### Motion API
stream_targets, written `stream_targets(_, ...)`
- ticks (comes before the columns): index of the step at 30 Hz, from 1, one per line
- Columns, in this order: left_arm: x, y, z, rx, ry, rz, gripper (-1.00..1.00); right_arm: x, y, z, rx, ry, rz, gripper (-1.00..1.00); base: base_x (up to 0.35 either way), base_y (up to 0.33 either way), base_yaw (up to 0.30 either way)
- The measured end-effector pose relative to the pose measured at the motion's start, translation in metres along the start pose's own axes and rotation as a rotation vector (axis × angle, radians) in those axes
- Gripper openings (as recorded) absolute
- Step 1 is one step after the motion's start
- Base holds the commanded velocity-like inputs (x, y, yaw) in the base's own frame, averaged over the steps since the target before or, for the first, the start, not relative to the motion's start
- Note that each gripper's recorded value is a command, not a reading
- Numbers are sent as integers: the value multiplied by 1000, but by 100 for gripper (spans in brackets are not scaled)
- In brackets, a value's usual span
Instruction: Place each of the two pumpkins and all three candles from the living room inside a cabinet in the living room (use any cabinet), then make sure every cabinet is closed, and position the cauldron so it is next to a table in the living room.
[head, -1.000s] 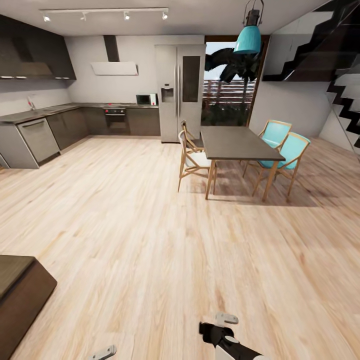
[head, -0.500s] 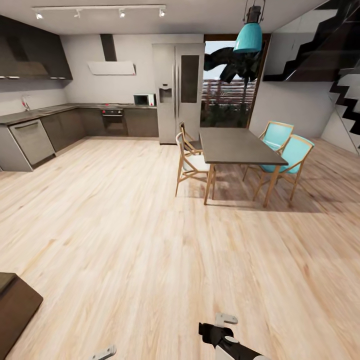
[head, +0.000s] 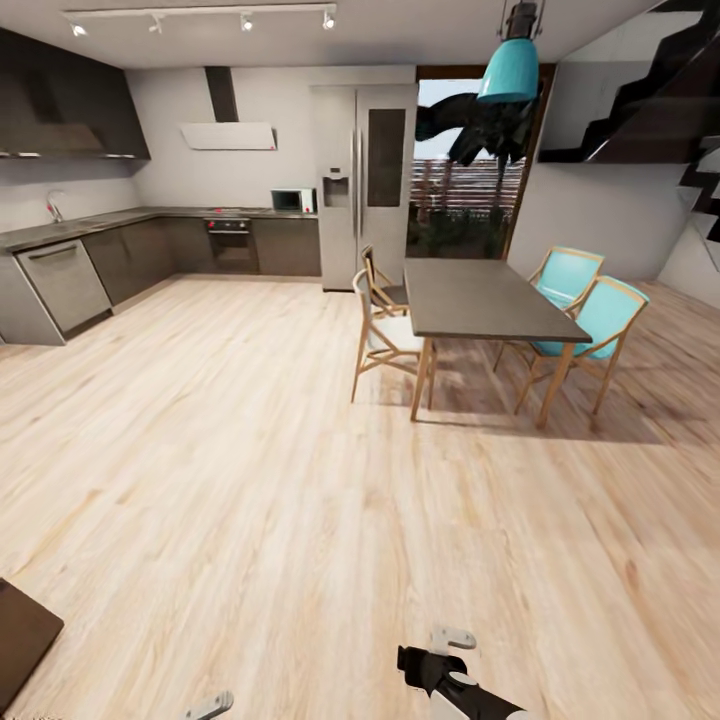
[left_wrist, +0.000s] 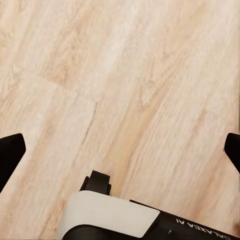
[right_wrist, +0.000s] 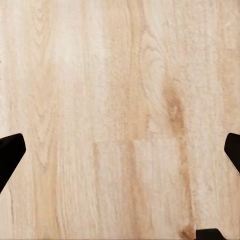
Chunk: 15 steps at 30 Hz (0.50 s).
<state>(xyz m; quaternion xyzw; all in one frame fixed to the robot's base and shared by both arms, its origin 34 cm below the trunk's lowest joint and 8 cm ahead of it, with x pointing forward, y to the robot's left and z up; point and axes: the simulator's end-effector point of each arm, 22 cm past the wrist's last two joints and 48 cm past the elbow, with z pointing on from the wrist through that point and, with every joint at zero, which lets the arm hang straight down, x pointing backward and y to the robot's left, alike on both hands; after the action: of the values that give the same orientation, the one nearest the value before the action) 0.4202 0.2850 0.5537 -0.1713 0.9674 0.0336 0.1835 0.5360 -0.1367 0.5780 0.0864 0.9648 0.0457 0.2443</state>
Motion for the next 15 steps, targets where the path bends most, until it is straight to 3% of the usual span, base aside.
stream_targets(15,4,-13,-1,13,-2,-10,100,1,2,0,-1,1,-2,100,18,-14,289)
